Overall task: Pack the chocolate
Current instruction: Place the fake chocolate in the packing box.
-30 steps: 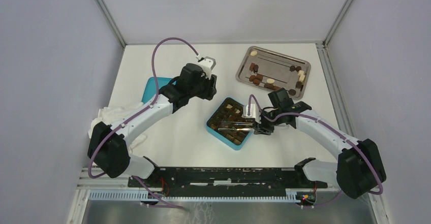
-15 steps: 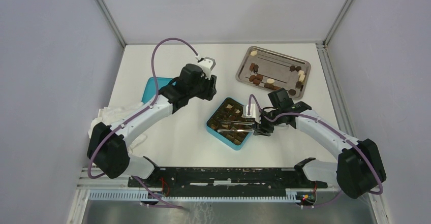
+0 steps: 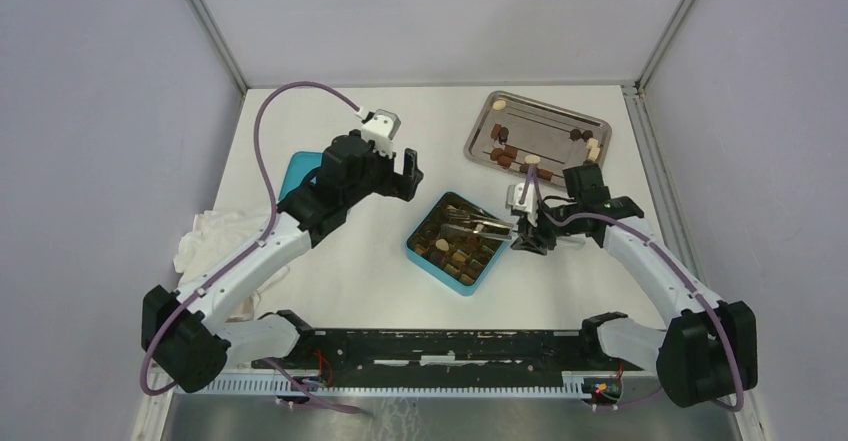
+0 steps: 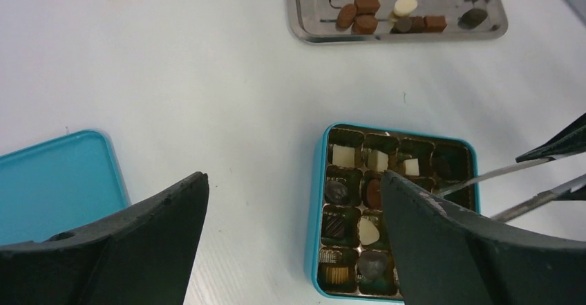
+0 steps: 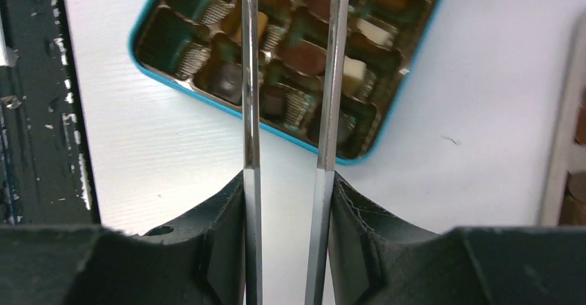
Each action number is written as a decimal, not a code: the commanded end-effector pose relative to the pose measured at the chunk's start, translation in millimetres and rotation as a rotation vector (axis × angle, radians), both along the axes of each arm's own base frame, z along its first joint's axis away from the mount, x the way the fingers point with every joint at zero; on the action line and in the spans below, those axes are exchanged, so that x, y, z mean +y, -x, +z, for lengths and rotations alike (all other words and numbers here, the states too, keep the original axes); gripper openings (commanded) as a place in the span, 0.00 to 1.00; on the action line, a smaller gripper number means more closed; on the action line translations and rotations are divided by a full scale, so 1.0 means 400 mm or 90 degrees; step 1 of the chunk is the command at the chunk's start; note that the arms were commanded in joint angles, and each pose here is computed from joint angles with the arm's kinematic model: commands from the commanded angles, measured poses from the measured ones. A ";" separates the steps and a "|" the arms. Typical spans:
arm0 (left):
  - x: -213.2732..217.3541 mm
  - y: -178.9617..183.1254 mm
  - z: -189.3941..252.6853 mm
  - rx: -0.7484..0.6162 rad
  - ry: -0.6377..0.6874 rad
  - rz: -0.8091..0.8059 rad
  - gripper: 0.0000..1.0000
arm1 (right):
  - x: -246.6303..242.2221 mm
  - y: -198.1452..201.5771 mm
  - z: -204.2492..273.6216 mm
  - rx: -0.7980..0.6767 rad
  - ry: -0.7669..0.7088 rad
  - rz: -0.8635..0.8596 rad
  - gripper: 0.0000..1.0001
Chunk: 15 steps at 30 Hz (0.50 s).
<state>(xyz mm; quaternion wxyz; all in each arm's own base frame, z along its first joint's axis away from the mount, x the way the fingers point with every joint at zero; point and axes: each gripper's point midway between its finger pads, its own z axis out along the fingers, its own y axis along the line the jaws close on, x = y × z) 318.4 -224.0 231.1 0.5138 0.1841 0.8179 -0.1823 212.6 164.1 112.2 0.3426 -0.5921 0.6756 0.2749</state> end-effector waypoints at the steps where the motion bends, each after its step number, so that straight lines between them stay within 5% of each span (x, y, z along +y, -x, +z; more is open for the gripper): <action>1: 0.034 -0.010 0.088 -0.087 0.023 0.024 0.99 | -0.038 -0.067 0.095 -0.064 -0.052 -0.056 0.46; 15: 0.024 0.018 0.114 -0.072 0.032 -0.005 0.99 | -0.320 -0.309 0.113 -0.103 0.112 -0.406 0.46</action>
